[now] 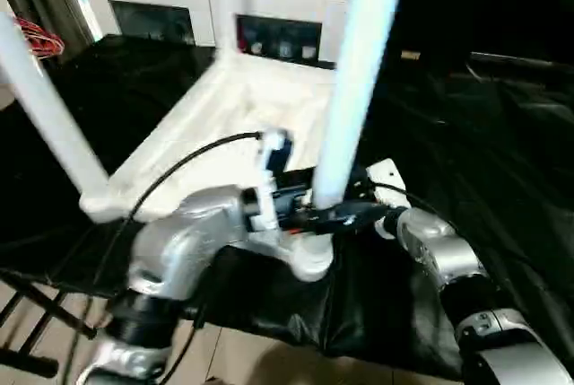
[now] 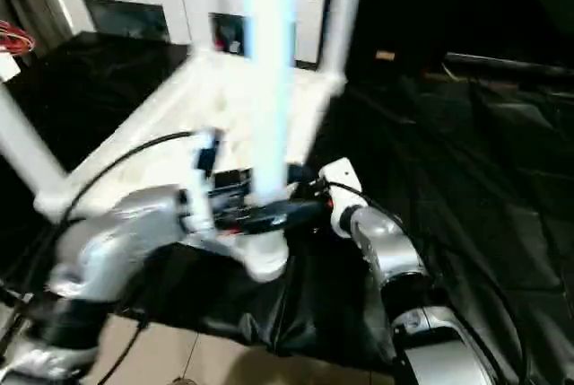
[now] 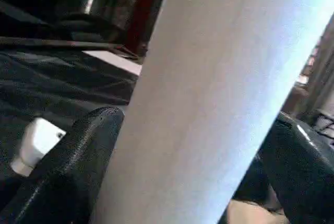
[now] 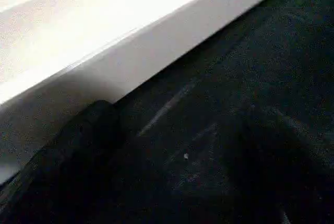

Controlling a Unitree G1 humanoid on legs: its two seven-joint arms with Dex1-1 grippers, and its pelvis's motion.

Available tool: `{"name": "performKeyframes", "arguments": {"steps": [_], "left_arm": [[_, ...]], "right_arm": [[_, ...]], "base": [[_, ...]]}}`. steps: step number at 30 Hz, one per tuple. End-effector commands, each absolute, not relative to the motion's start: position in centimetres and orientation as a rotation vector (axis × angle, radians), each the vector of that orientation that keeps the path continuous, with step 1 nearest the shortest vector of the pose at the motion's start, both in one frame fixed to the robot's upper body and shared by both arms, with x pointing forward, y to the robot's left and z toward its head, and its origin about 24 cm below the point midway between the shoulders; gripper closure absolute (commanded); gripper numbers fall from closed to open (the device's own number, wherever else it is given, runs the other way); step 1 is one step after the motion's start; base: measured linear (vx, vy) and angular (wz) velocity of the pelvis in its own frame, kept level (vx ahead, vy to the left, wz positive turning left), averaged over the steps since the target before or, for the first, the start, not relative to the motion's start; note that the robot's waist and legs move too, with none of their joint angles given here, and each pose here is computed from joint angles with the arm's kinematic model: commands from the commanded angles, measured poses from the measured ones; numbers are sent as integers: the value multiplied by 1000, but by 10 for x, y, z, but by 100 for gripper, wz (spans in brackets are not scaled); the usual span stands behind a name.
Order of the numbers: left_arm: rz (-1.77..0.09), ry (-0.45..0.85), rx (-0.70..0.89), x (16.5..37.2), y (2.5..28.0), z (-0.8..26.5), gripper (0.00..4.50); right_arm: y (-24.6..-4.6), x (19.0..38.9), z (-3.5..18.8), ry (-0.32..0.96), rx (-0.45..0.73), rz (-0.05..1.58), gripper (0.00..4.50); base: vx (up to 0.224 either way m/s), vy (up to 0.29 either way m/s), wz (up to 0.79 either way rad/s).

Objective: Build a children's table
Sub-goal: Rotate table base

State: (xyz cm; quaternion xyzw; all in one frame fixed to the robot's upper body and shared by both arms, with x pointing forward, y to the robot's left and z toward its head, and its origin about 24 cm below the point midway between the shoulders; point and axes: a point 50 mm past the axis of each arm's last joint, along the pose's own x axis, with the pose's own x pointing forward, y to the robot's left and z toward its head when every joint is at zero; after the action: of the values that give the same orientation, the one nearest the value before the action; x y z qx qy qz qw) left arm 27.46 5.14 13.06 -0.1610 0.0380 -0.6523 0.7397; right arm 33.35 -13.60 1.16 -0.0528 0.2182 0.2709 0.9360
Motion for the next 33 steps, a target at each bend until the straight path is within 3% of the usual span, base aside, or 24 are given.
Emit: {"name": "performKeyframes", "arguments": {"steps": [1, 9, 12, 14, 19, 24, 27, 33], "left_arm": [[-1434, 85, -310, 276, 41, 130, 8], [-1296, 35, -162, 291, 38, 119, 8], [-1268, 54, -86, 295, 47, 112, 8], [-1262, 119, 37, 295, 74, 98, 8], [-1328, 194, 55, 286, 90, 90, 23], [-1357, 282, 136, 284, 103, 75, 72], [-1342, 339, 235, 290, 111, 65, 90], [-1319, 420, 300, 300, 122, 58, 139]], "right_arm": [[-112, 333, 21, 389, -73, 659, 0], [-125, 338, 25, 363, -67, 588, 0], [-137, 340, 29, 344, -75, 550, 0], [-165, 340, 36, 316, -103, 515, 0], [-182, 334, 39, 324, -128, 527, 0], [-197, 322, 45, 318, -192, 626, 0], [-201, 305, 55, 303, -247, 787, 0], [-212, 285, 65, 352, -277, 927, 0]], "base": [[0, 0, 0], [0, 0, 0], [0, 0, 0], [0, 0, 0], [0, 0, 0], [0, 0, 0], [0, 0, 0], [0, 0, 0]]}}
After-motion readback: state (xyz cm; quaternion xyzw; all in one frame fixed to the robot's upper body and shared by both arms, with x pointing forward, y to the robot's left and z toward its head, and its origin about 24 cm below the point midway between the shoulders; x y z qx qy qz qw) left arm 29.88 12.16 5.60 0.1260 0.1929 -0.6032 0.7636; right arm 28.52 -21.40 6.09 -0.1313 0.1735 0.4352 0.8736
